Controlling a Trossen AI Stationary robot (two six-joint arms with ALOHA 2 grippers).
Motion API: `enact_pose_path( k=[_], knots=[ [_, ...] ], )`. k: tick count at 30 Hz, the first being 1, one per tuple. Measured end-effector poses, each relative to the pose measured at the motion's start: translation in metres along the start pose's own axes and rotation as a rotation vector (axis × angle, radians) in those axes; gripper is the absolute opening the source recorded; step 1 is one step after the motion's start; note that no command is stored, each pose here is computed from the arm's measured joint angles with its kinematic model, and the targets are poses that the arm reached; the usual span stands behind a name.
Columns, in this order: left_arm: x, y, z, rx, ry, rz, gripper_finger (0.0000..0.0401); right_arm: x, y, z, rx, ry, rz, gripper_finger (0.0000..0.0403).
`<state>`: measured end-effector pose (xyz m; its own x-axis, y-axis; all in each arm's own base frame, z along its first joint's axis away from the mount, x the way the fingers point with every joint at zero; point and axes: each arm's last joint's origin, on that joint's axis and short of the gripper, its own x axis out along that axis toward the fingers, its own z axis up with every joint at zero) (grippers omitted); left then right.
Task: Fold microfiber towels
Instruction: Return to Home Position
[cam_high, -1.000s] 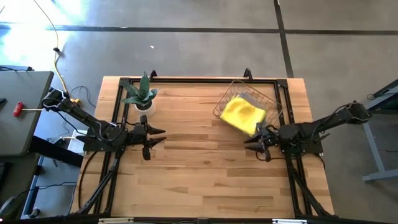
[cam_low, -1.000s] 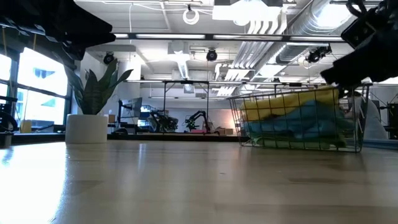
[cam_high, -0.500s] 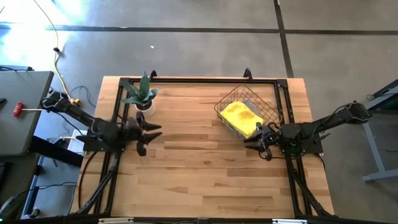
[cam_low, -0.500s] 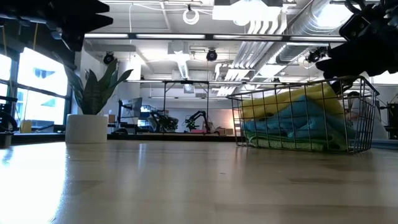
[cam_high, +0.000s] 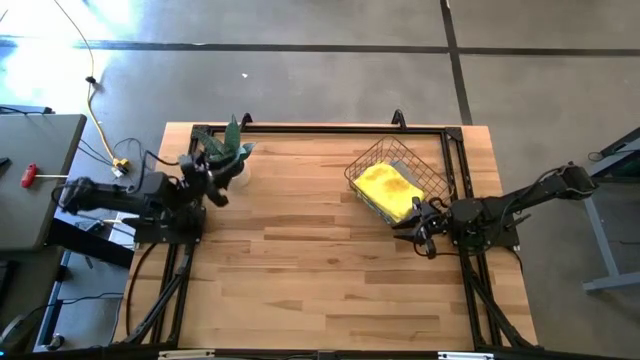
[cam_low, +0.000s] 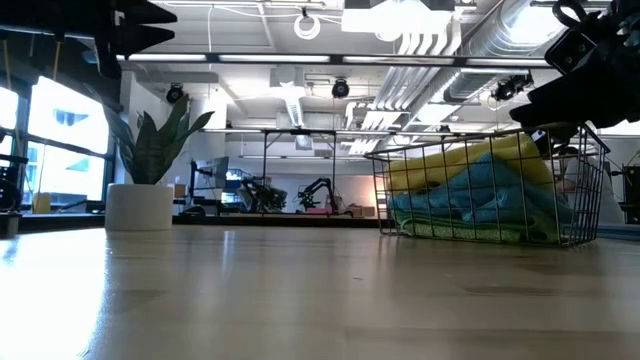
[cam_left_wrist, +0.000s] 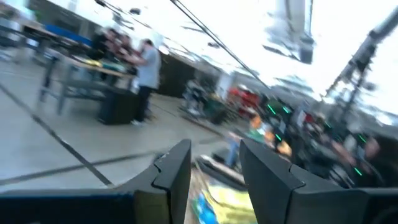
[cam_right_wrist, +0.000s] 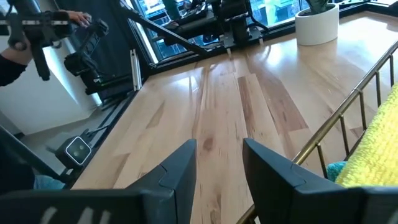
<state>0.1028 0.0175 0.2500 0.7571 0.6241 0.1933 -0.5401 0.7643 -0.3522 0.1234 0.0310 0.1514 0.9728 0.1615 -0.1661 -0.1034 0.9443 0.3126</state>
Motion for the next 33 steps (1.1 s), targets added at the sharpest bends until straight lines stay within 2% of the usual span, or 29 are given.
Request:
enact_pose_path(
  k=[10,22,33],
  knots=[
    [-0.009,0.024,0.022,-0.042,-0.192,0.162,0.0129,-0.001,0.0,0.001,0.002,-0.013,0.002,0.0124],
    [-0.027,0.042,0.042,-0.065,-0.413,0.319,0.0129,-0.014,0.001,0.012,0.015,-0.134,0.035,0.0124],
    [-0.029,0.055,0.046,0.018,-0.501,0.528,0.0129,-0.029,-0.019,0.032,0.035,-0.359,-0.131,0.0124]
  ],
)
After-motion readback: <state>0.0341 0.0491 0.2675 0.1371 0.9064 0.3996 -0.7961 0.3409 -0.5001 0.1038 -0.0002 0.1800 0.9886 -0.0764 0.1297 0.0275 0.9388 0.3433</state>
